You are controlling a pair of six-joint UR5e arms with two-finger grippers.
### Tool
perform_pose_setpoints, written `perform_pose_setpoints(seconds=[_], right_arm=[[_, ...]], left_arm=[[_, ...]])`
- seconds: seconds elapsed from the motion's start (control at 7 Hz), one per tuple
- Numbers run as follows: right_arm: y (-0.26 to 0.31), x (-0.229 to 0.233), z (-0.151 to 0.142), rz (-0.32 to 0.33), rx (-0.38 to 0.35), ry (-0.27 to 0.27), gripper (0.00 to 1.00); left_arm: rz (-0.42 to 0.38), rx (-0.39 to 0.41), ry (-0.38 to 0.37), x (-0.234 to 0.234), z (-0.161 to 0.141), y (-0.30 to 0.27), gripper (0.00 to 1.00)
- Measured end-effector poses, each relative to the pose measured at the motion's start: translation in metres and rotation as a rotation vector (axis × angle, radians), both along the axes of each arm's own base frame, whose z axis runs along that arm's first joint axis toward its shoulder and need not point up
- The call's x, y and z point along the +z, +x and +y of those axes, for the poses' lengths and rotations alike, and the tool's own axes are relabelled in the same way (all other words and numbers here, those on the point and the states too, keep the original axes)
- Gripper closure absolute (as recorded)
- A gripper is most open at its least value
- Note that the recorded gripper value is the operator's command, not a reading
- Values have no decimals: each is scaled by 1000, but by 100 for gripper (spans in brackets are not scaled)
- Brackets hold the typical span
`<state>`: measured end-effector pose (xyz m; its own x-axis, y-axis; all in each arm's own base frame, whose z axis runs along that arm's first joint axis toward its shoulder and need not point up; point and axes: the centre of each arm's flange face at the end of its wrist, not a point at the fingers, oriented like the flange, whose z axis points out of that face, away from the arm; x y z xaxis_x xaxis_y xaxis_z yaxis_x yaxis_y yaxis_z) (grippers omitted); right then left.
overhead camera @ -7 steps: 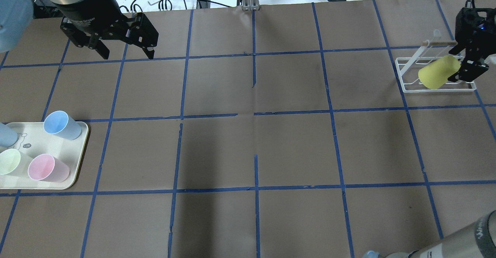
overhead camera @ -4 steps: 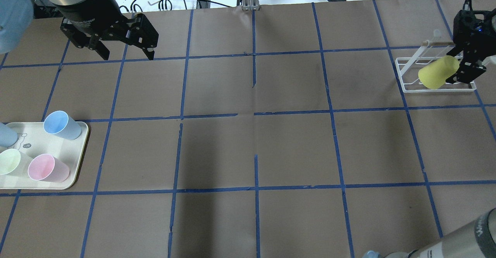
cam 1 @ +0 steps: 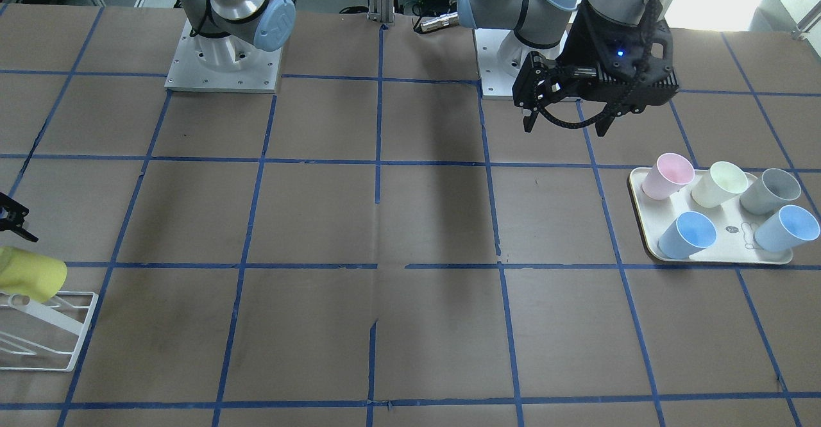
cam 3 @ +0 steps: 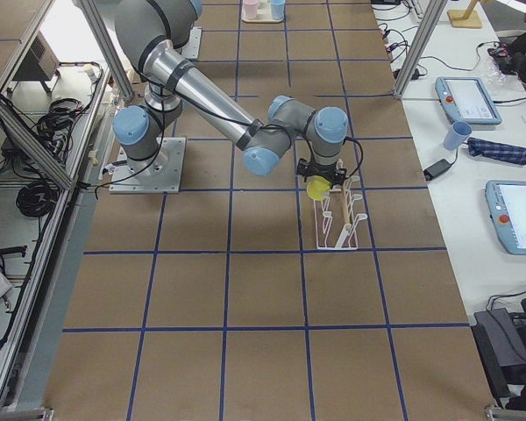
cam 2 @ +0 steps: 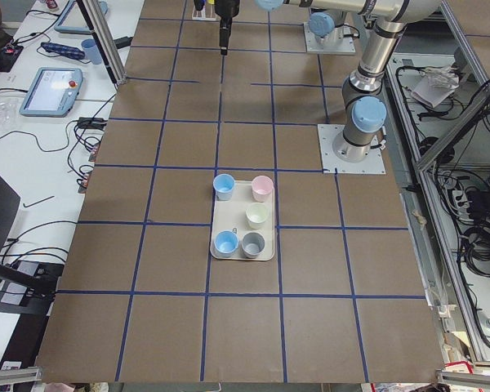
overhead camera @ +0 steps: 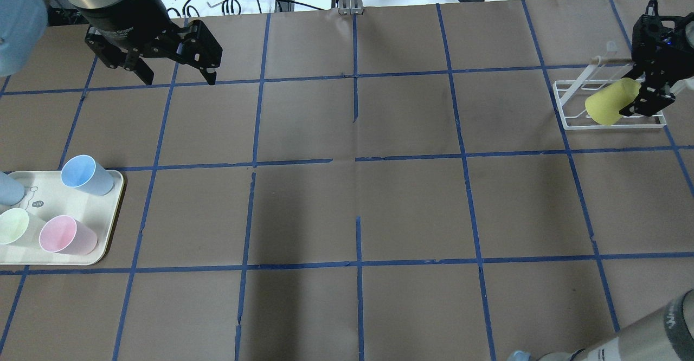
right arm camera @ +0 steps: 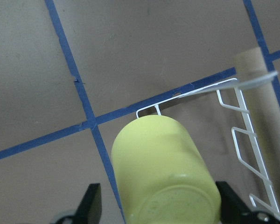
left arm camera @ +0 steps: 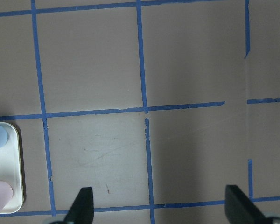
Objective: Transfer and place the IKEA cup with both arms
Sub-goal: 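Lower the right gripper and close it on the yellow cup's base, then lift the yellow cup off the rack with the right gripper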
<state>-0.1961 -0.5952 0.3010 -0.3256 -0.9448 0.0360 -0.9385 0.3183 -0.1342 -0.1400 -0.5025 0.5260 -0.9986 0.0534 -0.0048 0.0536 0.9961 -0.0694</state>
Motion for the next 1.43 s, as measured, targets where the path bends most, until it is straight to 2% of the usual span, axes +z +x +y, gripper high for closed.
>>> perform_pose_setpoints(seconds=[0.43, 0.86, 1.14, 1.43], right_arm=[[0, 3, -1, 3, -2, -5, 47], [-2, 20, -1, 28, -4, -23, 47], [-1, 56, 4, 60, -3, -45, 47], [4, 95, 22, 113, -5, -44, 47]], left_arm=[[1, 0, -3, 1, -2, 0, 0], [3, -1, -2, 1, -4, 0, 0], [7, -1, -3, 2, -4, -1, 0], [13, 0, -7, 3, -5, -1, 0]])
